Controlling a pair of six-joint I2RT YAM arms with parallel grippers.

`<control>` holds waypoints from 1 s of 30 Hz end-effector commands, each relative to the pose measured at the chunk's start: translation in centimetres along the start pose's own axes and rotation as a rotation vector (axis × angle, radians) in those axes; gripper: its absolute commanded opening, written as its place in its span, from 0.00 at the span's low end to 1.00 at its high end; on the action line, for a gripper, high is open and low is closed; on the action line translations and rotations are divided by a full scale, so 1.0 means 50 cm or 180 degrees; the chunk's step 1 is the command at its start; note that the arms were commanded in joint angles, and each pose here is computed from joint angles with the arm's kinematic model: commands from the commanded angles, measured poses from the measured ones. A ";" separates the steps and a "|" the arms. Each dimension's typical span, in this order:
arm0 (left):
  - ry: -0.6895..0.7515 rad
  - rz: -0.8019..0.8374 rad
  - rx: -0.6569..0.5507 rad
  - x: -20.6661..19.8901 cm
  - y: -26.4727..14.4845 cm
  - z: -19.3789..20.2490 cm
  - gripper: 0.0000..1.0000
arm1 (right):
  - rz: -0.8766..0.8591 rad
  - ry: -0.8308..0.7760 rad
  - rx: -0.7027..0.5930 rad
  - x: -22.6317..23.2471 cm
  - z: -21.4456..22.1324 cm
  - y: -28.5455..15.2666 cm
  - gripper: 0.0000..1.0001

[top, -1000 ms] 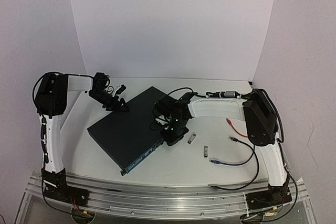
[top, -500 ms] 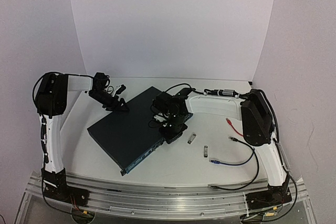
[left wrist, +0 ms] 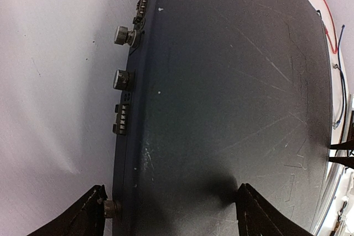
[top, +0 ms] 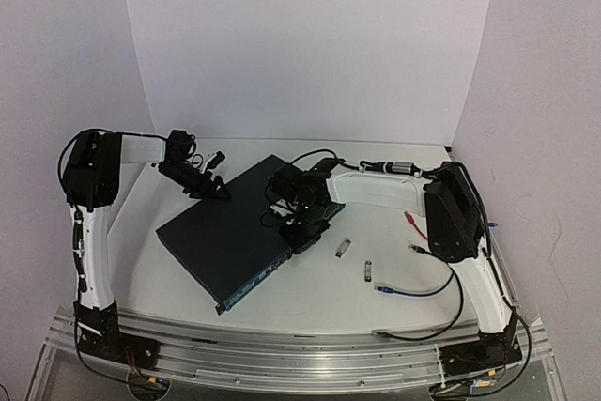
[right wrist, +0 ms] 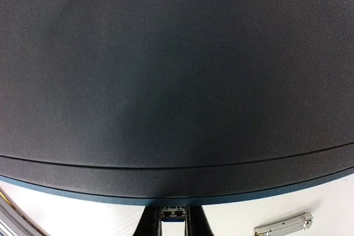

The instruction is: Insert the plug into the switch port

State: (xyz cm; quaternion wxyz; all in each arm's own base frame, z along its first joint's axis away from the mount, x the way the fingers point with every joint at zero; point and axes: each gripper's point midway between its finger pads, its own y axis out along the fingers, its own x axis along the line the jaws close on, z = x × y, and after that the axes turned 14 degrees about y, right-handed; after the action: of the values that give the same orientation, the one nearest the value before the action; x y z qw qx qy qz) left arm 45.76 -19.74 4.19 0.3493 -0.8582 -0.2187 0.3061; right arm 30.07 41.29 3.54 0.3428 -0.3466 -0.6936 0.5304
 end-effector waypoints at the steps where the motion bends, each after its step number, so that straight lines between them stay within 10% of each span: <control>1: -0.0009 0.0510 0.0115 -0.089 0.041 0.025 0.78 | -0.0358 0.0193 -0.1167 0.048 -0.182 -0.093 0.12; 14: 0.0067 0.0426 0.0114 -0.082 0.034 0.016 0.78 | -0.0507 0.0293 -0.0751 0.021 -0.028 -0.132 0.44; 30: 0.0052 0.0413 0.0121 -0.083 0.031 0.014 0.79 | -0.0089 0.0505 -0.0424 -0.040 0.044 -0.039 0.32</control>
State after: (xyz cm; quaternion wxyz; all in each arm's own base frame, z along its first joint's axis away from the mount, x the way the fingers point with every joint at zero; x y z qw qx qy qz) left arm 45.76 -19.75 4.19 0.3485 -0.8587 -0.2183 0.3059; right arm 27.88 37.62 5.48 0.3844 -0.3846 -0.7058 0.4541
